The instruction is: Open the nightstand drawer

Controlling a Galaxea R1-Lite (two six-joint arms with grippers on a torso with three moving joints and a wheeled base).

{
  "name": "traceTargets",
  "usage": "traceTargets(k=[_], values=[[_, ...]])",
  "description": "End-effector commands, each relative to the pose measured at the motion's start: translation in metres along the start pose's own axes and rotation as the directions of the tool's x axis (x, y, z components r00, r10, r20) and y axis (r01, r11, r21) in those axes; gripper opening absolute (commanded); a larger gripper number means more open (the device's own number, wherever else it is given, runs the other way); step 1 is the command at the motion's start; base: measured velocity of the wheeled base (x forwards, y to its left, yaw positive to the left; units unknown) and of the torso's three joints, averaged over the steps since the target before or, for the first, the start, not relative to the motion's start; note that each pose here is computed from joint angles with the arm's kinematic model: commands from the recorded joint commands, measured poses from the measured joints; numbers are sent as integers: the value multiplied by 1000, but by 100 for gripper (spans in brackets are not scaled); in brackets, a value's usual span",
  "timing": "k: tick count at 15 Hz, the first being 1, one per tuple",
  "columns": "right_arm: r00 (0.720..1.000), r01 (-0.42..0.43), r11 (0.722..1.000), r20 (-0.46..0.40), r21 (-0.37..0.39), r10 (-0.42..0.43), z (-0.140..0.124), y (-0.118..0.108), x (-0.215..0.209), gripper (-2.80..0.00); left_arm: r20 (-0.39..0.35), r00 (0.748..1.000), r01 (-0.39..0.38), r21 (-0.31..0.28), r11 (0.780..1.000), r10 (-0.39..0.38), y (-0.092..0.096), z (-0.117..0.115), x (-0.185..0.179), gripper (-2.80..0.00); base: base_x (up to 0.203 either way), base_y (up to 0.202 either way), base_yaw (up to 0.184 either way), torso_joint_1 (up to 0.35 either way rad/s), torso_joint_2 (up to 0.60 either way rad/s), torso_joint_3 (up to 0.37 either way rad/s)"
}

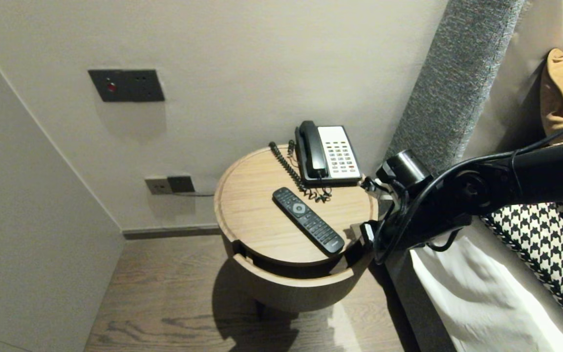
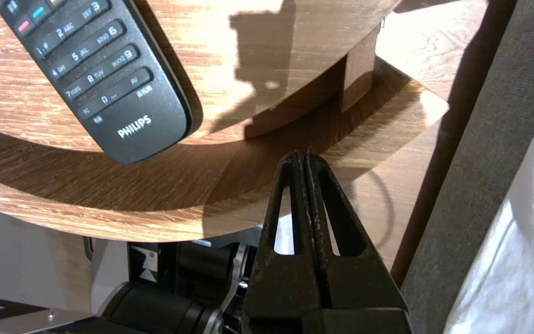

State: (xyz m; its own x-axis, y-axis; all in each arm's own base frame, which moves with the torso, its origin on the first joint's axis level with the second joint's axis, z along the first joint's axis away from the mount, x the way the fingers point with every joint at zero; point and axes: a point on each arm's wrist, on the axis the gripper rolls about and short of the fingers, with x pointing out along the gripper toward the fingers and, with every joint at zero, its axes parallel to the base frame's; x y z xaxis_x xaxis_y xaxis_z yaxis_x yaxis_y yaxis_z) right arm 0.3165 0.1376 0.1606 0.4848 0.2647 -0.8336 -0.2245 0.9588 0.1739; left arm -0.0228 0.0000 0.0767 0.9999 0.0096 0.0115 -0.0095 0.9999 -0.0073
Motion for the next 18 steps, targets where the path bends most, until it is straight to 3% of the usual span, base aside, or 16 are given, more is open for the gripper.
traceTargets(k=[1, 8, 18], values=[[1000, 3, 1000, -17, 2, -3, -6, -2, 1, -280, 1, 1000, -1, 0, 1000, 1, 0, 0, 0, -280, 0, 0, 0, 0, 0, 0], [1000, -6, 1000, -29, -15, 5, -26, 1, -2, -280, 1, 1000, -1, 0, 1000, 1, 0, 0, 0, -280, 0, 0, 0, 0, 0, 0], [995, -13, 999, -99, -41, 8, -84, -4, -10, -280, 1, 1000, -2, 0, 1000, 2, 0, 0, 0, -280, 0, 0, 0, 0, 0, 0]])
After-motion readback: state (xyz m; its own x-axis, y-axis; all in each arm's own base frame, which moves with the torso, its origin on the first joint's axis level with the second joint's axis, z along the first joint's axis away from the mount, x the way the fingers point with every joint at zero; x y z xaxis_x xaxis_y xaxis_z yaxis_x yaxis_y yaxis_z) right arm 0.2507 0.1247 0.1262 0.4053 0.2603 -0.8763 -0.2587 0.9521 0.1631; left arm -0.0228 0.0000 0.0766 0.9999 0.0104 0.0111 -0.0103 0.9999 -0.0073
